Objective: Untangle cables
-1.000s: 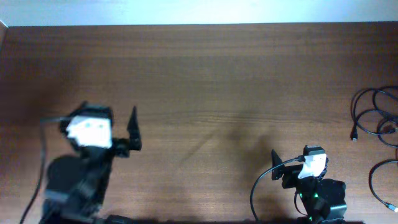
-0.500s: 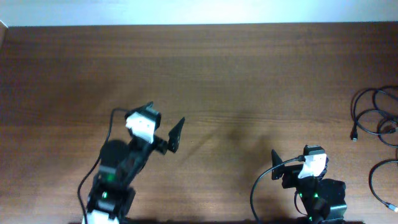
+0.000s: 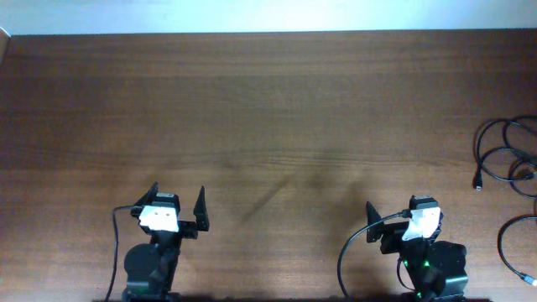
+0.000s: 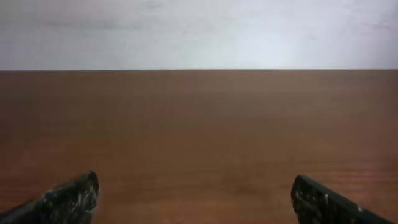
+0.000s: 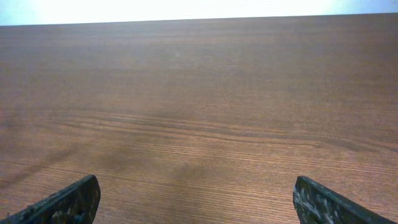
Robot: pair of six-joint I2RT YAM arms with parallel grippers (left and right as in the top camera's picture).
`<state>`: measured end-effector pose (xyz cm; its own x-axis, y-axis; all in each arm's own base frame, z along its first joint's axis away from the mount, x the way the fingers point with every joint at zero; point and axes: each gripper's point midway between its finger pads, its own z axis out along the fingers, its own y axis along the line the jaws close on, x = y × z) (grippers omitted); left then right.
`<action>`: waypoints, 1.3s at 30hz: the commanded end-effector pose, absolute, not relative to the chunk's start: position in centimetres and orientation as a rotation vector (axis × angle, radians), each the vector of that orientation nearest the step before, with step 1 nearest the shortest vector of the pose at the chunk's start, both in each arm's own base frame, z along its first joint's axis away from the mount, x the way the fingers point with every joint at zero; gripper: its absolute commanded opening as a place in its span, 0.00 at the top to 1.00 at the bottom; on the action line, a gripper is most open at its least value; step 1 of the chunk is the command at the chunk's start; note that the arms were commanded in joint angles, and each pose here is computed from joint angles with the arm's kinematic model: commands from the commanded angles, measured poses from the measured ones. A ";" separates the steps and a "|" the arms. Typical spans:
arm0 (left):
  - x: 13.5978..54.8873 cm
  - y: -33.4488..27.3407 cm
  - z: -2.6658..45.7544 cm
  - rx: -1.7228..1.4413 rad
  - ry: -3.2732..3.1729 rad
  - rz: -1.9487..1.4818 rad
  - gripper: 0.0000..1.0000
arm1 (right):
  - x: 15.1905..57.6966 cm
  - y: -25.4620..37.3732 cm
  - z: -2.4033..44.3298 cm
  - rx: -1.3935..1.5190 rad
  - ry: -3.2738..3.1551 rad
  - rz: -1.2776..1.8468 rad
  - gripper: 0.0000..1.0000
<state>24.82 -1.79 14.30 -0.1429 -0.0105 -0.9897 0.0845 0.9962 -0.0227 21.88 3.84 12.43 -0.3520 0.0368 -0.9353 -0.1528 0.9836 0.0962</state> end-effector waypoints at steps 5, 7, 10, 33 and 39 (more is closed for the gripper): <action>24.7 -1.0 14.7 0.031 1.690 -0.039 0.01 | 21.8 4.0 12.2 -0.080 1.924 0.209 0.02; 24.7 -1.0 14.7 0.030 1.690 -0.040 0.01 | 21.8 4.0 12.2 -0.080 1.925 0.210 0.01; 24.7 -1.0 14.7 0.031 1.690 -0.040 0.01 | 21.8 4.0 12.2 -0.080 1.925 0.209 0.01; 24.7 -1.0 14.7 0.030 1.690 -0.040 0.01 | 22.2 -0.5 12.2 0.116 1.918 0.072 0.01; 24.7 -1.0 14.7 0.030 1.690 -0.040 0.01 | 22.2 -0.5 12.2 0.116 1.917 0.072 0.01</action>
